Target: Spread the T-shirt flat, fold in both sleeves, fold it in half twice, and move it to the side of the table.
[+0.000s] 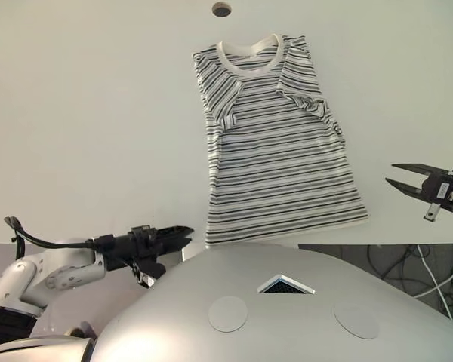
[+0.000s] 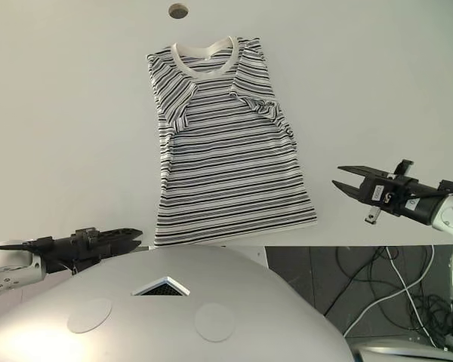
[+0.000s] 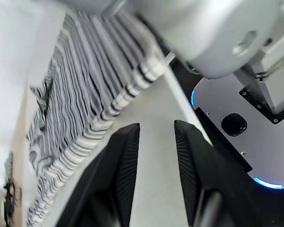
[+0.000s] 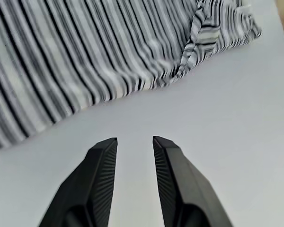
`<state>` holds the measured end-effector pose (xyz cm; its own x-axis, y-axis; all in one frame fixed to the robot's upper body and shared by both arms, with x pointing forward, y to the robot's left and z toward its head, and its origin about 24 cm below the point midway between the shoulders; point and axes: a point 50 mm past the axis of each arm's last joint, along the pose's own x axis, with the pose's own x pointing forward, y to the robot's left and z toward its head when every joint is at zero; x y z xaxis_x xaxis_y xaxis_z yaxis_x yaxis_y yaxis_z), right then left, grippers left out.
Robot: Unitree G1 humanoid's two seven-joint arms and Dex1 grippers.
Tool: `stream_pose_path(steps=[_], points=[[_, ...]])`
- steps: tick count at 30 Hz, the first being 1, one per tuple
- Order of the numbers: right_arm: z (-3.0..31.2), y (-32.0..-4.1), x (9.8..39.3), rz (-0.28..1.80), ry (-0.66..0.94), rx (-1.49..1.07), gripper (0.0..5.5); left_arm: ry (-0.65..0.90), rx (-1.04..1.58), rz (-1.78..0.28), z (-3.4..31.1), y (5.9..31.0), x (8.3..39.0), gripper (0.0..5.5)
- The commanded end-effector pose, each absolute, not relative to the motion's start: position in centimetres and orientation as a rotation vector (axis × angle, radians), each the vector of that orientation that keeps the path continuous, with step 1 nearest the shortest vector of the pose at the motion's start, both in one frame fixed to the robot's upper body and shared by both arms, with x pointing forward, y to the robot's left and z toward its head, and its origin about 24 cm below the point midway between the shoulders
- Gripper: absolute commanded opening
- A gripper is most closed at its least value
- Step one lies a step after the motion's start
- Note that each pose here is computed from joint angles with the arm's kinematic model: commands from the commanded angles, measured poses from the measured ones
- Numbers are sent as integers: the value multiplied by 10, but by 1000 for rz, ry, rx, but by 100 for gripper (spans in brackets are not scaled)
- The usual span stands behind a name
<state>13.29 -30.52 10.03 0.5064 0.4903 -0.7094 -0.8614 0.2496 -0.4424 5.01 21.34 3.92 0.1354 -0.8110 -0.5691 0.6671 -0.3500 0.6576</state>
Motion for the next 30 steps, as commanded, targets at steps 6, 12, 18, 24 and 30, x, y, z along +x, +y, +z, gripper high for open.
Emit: stream_pose_path(steps=[6, 12, 18, 24, 30], points=[[98, -292, 143, 983, 428, -927, 142, -327, 1252, -1638, 32, 203, 48, 138], [93, -290, 143, 973, 424, -919, 142, -431, 1224, -1570, 40, 191, 57, 138], [90, -294, 142, 951, 442, -913, 146, -437, 1150, -1481, 55, 187, 63, 155], [88, -291, 146, 958, 432, -915, 146, -391, 1130, -1559, 50, 183, 60, 229], [90, -290, 147, 968, 433, -917, 146, -327, 1128, -1653, 47, 185, 54, 229]])
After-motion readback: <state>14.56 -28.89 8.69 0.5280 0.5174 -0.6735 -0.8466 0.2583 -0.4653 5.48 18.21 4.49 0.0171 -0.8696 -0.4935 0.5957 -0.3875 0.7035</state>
